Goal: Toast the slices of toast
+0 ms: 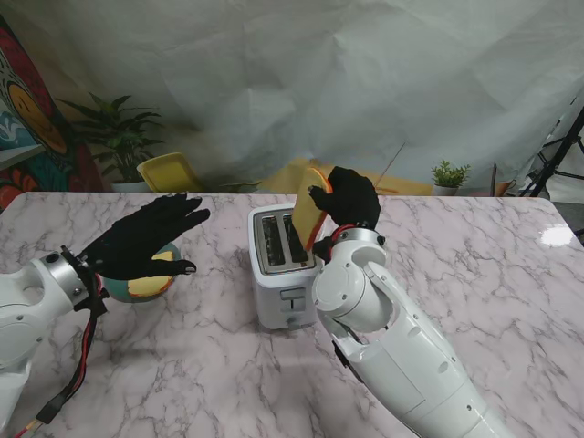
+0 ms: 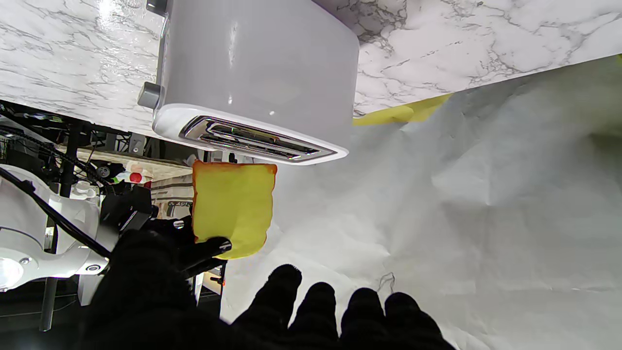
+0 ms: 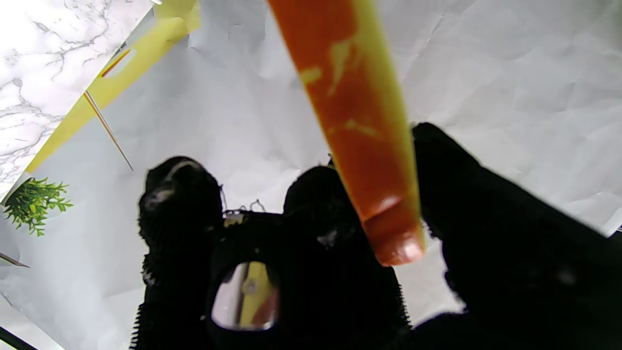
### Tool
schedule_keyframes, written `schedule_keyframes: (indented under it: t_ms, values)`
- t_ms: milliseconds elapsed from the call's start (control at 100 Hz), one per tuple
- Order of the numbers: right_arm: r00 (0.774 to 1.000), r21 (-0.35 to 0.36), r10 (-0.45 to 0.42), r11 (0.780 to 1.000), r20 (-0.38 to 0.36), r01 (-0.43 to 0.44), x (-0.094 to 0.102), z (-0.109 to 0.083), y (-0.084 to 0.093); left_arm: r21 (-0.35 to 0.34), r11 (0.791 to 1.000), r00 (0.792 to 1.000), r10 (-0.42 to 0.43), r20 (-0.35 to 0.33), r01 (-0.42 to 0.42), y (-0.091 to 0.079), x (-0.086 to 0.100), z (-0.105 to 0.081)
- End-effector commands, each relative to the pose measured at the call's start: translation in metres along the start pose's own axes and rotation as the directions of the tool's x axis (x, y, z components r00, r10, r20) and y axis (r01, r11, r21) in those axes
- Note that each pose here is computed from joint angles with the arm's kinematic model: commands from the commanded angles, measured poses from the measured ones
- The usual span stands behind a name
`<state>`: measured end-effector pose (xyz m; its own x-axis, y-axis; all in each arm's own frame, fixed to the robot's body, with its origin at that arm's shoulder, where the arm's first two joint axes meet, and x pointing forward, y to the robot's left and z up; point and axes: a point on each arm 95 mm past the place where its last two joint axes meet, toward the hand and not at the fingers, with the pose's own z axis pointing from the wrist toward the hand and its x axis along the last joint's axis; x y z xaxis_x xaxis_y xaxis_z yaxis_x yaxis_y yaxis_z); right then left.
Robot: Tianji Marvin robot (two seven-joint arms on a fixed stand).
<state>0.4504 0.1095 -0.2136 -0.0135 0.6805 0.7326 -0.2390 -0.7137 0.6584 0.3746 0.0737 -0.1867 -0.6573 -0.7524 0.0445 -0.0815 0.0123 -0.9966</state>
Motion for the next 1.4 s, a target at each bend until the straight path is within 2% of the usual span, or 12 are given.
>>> schedule_keyframes:
  t_ms: [0, 660, 1030, 1390]
  values:
    - [1.000, 0.006, -0.002, 1.000, 0.010, 0.002, -0.003, 0.000, -0.005, -0.013, 1.000, 1.000, 0.004, -0.003, -0.004, 0.001, 0.001, 0.000]
    - [0.999, -0.013, 0.014, 1.000, 0.049, -0.013, -0.007, 0.007, -0.035, -0.013, 1.000, 1.000, 0.003, -0.006, -0.003, 0.002, 0.002, 0.000]
    - [0.998, -0.001, 0.007, 1.000, 0.067, -0.007, -0.010, 0.012, -0.049, -0.019, 1.000, 1.000, 0.002, -0.005, -0.002, 0.003, 0.003, -0.002]
    - [0.998, 0.024, -0.053, 0.998, 0.044, 0.052, -0.022, 0.013, -0.057, -0.018, 1.000, 1.000, 0.007, -0.001, -0.007, 0.003, 0.003, -0.006]
